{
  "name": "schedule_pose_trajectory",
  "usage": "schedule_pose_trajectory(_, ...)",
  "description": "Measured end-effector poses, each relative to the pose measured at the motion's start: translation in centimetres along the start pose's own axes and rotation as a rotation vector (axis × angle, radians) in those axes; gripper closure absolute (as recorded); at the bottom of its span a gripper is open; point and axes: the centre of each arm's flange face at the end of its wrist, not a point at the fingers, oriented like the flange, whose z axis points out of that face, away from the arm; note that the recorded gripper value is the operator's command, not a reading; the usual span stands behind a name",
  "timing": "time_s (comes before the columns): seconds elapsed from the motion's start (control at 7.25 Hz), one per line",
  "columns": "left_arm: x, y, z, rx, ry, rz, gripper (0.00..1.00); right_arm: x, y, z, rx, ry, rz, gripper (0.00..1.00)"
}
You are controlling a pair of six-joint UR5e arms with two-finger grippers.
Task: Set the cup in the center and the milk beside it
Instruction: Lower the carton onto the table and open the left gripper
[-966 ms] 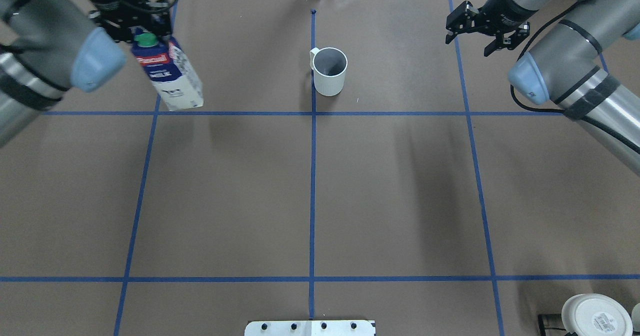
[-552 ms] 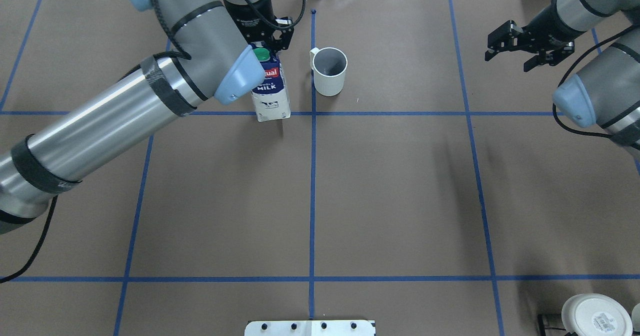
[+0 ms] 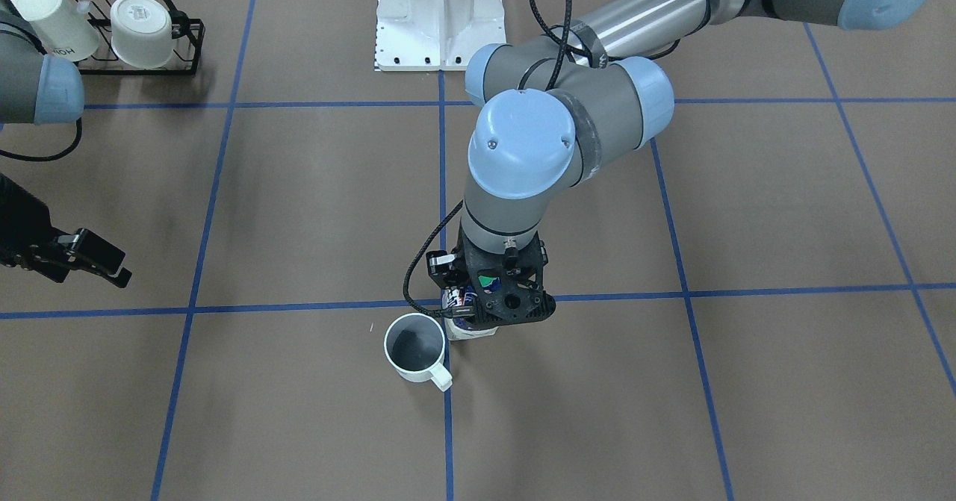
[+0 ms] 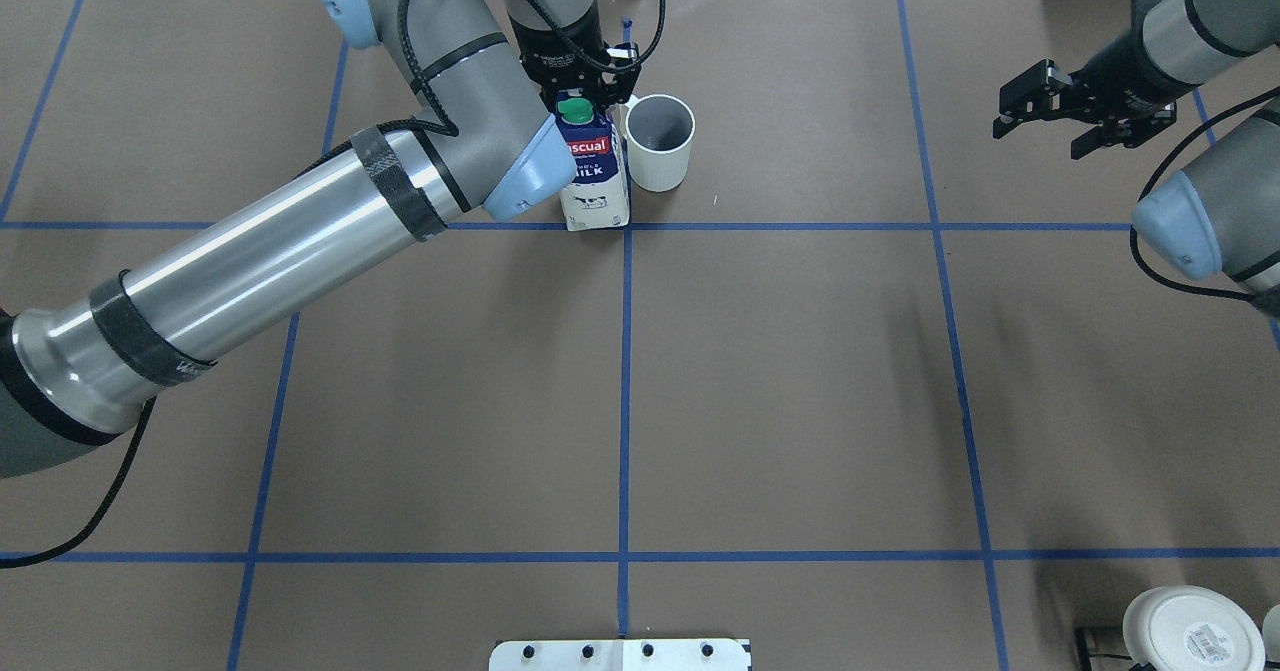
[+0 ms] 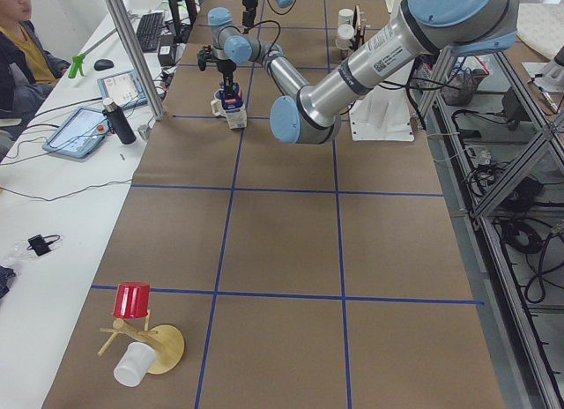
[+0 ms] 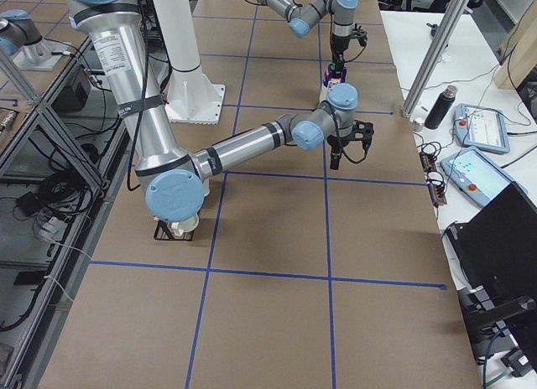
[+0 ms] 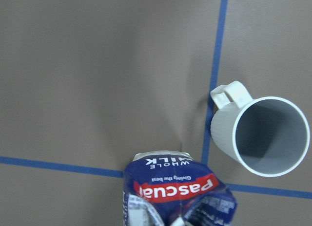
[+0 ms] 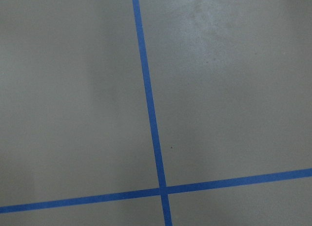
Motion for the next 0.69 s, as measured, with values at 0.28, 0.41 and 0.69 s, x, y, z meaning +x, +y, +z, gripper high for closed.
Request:
schedule_pose_trajectory(0.28, -0.1, -0.5, -0.3, 0.021, 0.013, 0.012, 0.02, -0.2, 0.0, -0.1, 0.0, -0.002, -0.003, 0.0)
schedule_pose_trajectory(0.41, -1.1, -1.3, -1.9, 0.036, 0.026, 0.008, 0.02, -0.1, 0.0, -0.1, 0.0, -0.002, -0.003, 0.0)
schedule_pose_trajectory(0.69, -12.2, -0.4, -7.0, 0.048, 0.082, 0.04, 0.02, 0.7, 0.0, 0.1, -0.003, 0.003, -0.009, 0.0)
